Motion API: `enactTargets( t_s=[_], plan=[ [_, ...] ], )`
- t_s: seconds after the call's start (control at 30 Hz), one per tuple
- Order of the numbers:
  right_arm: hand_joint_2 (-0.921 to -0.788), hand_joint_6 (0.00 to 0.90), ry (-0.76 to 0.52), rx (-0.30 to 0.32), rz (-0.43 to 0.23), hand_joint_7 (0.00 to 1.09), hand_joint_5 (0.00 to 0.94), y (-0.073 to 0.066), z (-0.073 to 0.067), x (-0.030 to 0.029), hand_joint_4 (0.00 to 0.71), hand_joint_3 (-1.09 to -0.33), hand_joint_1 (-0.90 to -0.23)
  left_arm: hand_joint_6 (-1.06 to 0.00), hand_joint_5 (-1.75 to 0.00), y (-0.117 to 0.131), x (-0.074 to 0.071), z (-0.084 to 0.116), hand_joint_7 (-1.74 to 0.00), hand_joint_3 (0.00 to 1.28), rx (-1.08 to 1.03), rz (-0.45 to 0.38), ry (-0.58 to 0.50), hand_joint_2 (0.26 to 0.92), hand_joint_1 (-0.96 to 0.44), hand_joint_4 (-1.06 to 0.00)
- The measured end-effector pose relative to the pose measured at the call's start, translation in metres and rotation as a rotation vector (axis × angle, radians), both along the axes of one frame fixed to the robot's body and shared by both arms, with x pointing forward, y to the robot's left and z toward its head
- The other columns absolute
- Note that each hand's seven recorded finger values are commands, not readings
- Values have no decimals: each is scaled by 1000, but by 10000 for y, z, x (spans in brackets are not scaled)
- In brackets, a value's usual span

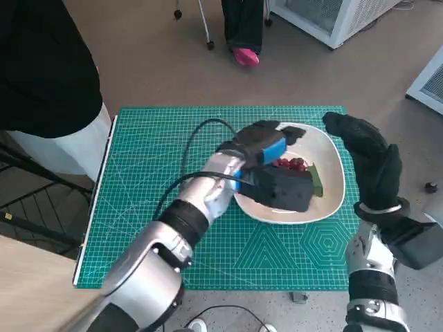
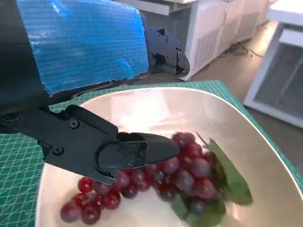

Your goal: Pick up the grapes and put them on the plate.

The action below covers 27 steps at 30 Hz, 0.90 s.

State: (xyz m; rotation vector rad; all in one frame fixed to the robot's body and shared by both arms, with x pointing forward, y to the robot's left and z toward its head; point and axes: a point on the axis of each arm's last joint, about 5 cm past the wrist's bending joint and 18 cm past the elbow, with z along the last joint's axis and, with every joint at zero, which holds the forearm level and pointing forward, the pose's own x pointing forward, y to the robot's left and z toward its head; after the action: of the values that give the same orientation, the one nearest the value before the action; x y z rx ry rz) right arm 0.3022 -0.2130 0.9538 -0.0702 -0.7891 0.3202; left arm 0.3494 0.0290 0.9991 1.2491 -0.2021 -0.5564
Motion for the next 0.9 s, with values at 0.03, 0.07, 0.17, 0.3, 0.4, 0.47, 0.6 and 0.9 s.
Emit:
enactTargets(
  t_s=[0.03,0.07,0.17,0.3,0.4,0.47,0.6,0.9],
  plan=[
    [-921,260,-1,0,1,3,1,3,3,4,276,-556,-456,-210,0,30,7,-1,-82,497,-7,4,-3,921,-706,-144],
    [-921,260,-2,0,1,3,1,7,7,8,276,-556,-455,-212,0,65,14,-2,-79,488,-15,8,-8,921,-705,-145],
    [-921,259,-5,0,3,3,1,19,16,21,275,-557,-451,-220,-1,185,34,2,-70,443,-53,19,-26,921,-696,-145],
    [-921,258,-3,3,6,2,1,41,16,37,275,-556,-447,-229,0,387,43,8,-62,391,-139,28,-65,921,-680,-144],
    [-921,259,1,8,10,3,1,65,5,45,276,-552,-445,-234,0,568,33,-8,-58,361,-208,35,-90,921,-667,-142],
    [-921,261,6,10,14,4,2,83,-5,51,278,-547,-446,-236,0,710,13,-35,-55,345,-261,41,-103,921,-654,-140],
    [-921,267,13,16,21,6,4,115,-13,64,283,-533,-453,-241,0,1016,-54,-126,-50,325,-356,72,-115,921,-625,-139],
    [-921,275,15,16,39,9,6,161,-17,86,293,-516,-460,-238,0,1657,-284,-324,-39,298,-447,177,-135,921,-626,-137]
  ],
)
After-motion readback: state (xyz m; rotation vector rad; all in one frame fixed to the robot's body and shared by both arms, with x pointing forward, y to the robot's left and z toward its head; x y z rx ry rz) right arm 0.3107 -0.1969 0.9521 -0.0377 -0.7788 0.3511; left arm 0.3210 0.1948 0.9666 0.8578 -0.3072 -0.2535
